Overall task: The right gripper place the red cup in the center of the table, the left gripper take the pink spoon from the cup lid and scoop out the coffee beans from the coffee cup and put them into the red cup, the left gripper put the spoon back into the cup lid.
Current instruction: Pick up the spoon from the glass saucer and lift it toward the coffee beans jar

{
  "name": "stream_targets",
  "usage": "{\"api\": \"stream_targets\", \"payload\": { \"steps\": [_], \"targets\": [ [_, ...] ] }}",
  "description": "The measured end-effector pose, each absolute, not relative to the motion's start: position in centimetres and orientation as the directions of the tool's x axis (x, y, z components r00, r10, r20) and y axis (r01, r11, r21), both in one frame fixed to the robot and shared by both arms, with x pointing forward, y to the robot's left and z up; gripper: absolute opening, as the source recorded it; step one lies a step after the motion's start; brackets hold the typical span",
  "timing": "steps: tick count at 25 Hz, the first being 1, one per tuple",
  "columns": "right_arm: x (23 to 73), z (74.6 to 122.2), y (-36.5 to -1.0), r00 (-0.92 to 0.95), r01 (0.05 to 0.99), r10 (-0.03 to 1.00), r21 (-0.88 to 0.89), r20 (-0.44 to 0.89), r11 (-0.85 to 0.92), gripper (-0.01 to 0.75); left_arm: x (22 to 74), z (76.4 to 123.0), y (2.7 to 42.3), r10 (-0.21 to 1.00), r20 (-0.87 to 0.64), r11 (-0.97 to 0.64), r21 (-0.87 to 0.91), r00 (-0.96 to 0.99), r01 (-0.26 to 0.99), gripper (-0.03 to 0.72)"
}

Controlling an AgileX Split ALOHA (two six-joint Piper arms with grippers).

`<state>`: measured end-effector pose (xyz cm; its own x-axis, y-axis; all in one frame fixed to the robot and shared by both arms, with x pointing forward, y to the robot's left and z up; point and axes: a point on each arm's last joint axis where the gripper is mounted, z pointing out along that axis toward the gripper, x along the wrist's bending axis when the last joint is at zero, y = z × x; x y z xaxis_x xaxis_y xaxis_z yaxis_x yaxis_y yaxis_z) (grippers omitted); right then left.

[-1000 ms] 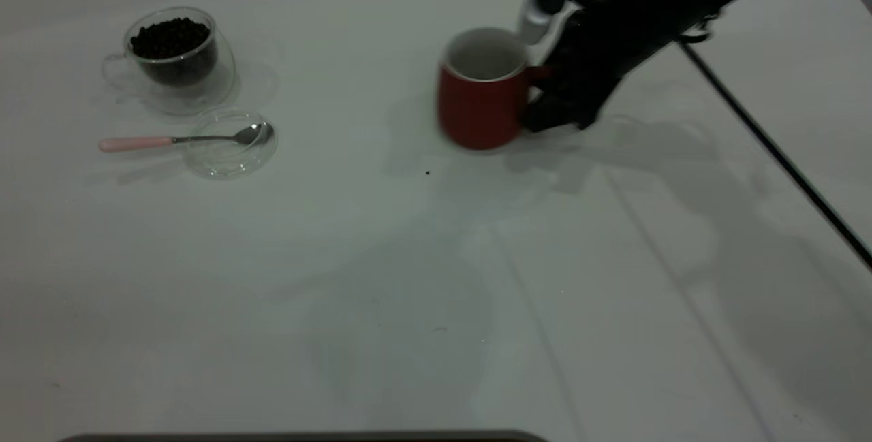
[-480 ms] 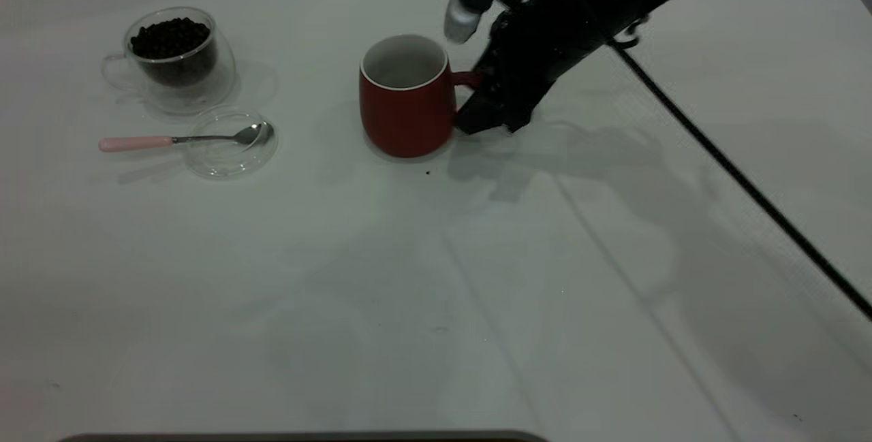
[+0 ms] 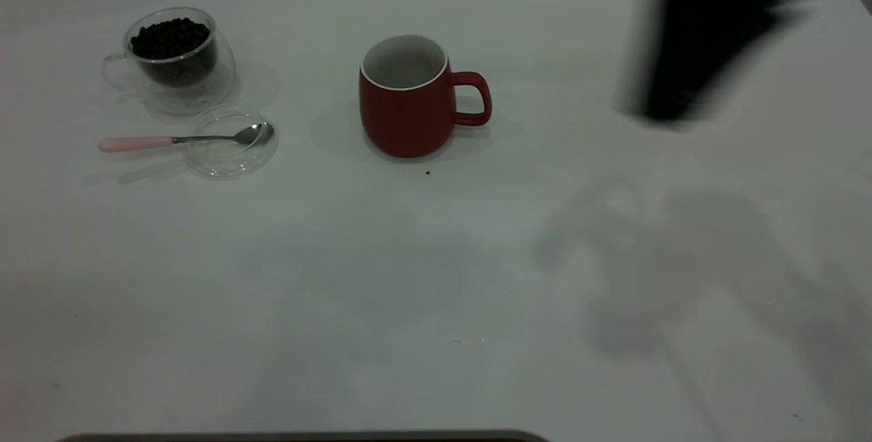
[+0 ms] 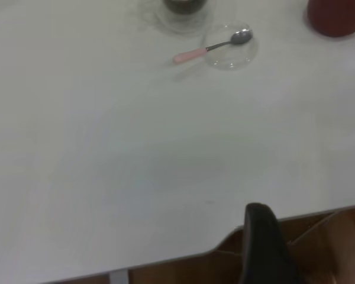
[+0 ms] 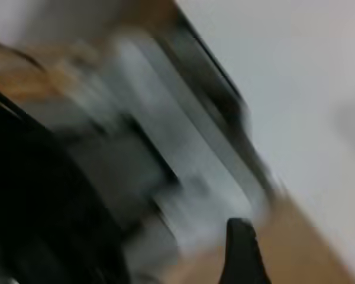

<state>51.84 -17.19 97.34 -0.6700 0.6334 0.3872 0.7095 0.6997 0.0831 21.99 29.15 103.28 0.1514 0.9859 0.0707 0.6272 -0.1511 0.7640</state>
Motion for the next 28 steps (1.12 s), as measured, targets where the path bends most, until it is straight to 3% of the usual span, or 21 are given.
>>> {"api": "stream_targets", "payload": {
  "steps": [2, 6, 16, 22, 28],
  "targets": [
    [49.8, 99.7, -19.2, -0.602, 0.786, 0.759, 0.019, 0.246, 0.617, 0.558, 22.0, 103.3, 29.2, 0.986, 0.075, -0.154, 0.763, 0.151, 0.627, 0.461],
    [45.1, 103.1, -22.6, -0.463, 0.886, 0.885, 0.050, 0.043, 0.461, 0.558, 22.0, 103.3, 29.2, 0.986, 0.075, -0.155, 0.763, 0.152, 0.627, 0.461],
    [35.0, 100.3, -27.9, -0.199, 0.968, 0.980, 0.158, -0.005, 0.197, 0.558, 22.0, 103.3, 29.2, 0.986, 0.075, -0.154, 0.763, 0.152, 0.627, 0.461],
    [31.8, 101.8, -29.0, -0.122, 0.904, 0.992, 0.413, -0.007, 0.114, 0.558, 22.0, 103.3, 29.2, 0.986, 0.075, -0.154, 0.763, 0.152, 0.627, 0.461],
    [27.9, 103.6, -29.5, -0.114, 0.746, 0.993, 0.659, -0.011, 0.093, 0.558, 22.0, 103.3, 29.2, 0.986, 0.075, -0.154, 0.763, 0.152, 0.627, 0.461]
  ]
}}
